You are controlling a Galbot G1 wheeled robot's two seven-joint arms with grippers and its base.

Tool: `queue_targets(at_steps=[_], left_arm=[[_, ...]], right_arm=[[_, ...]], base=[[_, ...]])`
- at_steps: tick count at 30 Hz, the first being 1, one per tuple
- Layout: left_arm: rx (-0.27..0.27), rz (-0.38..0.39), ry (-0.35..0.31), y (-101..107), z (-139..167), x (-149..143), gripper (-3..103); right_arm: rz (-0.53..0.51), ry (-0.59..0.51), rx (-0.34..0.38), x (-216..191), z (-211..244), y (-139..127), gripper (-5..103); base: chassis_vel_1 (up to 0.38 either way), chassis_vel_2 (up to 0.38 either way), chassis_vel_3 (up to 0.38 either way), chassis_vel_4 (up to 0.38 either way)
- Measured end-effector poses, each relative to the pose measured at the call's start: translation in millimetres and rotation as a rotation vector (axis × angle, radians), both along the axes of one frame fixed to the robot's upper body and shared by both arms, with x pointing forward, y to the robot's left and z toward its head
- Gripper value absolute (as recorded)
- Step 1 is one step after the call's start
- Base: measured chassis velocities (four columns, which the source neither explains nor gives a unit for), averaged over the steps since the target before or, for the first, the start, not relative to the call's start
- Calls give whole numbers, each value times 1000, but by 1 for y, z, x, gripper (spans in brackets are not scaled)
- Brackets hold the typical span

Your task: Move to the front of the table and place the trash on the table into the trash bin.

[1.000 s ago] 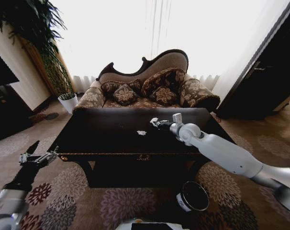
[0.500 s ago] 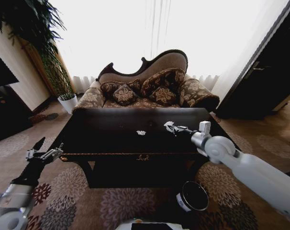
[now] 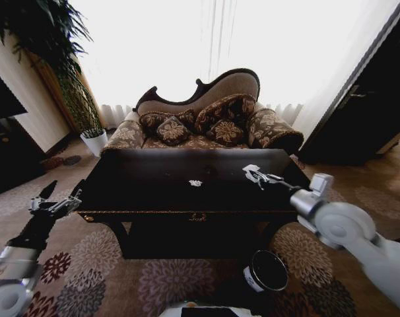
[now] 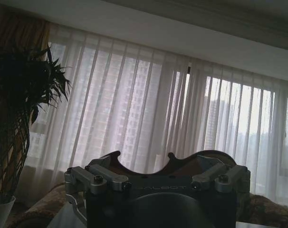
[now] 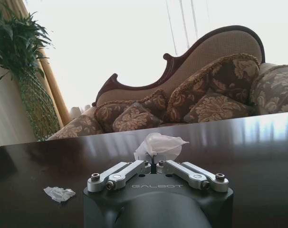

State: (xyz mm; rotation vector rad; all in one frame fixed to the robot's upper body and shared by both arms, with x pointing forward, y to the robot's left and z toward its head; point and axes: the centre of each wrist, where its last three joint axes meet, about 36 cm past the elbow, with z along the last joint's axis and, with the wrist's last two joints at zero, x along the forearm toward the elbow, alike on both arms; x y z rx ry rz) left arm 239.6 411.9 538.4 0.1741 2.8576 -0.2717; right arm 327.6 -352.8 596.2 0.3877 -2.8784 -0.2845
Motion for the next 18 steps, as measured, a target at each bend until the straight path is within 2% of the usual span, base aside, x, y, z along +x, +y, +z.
queue_targets(at_steps=[7, 10, 18], left_arm=[[-15, -16, 3, -4, -6, 7, 100], [-14, -19, 3, -3, -6, 9, 100], [-29, -17, 2, -1, -11, 13, 100]], right_arm=[[-115, -63, 5, -52, -30, -8, 1], [-141, -81, 5, -62, -35, -9, 1], [-196, -162, 9, -90, -48, 6, 1]], base=[[0, 0, 0, 0], [0, 0, 0, 0], [0, 0, 0, 0]])
